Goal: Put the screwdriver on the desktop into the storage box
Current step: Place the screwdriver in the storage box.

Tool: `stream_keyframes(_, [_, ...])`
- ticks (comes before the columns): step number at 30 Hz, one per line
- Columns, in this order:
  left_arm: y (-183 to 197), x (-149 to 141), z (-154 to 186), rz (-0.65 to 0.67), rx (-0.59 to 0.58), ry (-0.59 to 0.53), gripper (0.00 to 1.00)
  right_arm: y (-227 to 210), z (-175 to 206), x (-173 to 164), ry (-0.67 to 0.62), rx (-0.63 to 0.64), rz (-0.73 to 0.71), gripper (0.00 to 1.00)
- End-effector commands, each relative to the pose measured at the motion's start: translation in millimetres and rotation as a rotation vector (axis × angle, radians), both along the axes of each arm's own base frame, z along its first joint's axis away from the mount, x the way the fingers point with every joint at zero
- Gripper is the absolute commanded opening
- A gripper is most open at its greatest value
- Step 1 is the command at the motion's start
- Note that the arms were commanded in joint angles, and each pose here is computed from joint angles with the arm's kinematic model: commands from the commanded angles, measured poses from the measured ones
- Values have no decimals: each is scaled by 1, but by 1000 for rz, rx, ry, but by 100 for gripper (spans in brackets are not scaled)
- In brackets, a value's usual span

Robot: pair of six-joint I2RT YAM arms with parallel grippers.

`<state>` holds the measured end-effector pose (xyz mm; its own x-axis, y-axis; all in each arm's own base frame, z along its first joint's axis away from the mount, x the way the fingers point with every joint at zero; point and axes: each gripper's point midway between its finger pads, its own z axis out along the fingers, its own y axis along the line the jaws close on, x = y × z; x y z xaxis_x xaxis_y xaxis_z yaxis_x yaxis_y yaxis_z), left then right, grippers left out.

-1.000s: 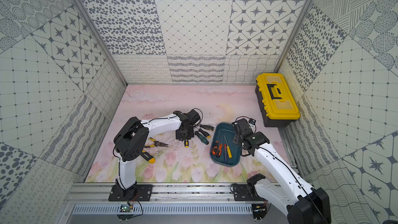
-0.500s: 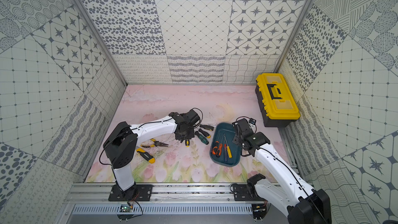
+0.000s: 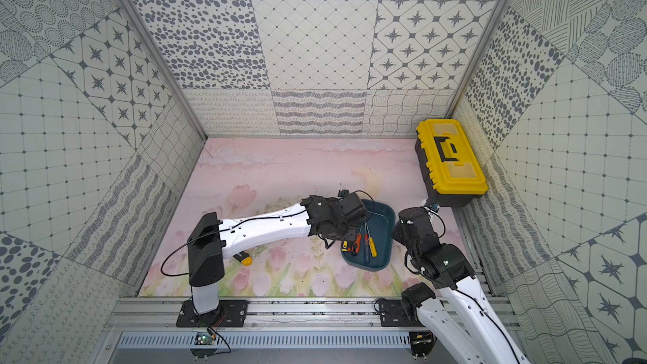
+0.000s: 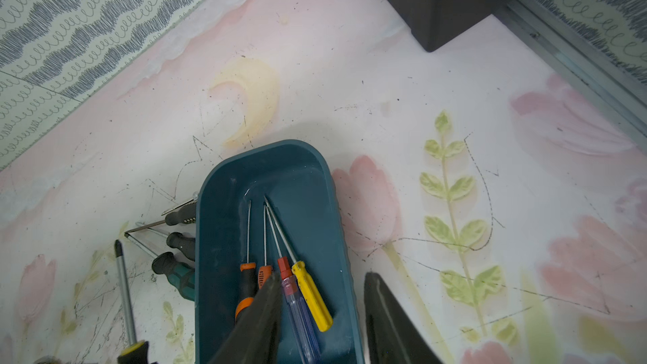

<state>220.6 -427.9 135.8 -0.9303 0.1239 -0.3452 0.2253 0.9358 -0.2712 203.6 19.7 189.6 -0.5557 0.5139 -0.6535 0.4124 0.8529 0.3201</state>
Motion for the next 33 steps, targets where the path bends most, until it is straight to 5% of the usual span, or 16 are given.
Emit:
stream_keyframes(1, [-34,-17,-15,-114,8,48,13,-5,17,-2,-44,19,-28,42])
stream_keyframes(6, [-54,-14,-49,-132,40,96,16,-6,20,-9,-52,31,-26,42])
stream_keyframes(12, [-46,-1,-63,-40,78,133,32,-8,17,-17,-40,23,-11,44])
stream_keyframes(21, [-23,35,13,60,-25,-60,41,4,27,-2,-50,6,56,43])
stream_keyframes(27, [69,68,53,368,-103,-149,41,61,23,34,-3,39,302,41])
stream_keyframes(33, [188,69,45,675,-68,-156,40,146,8,56,99,-38,634,41])
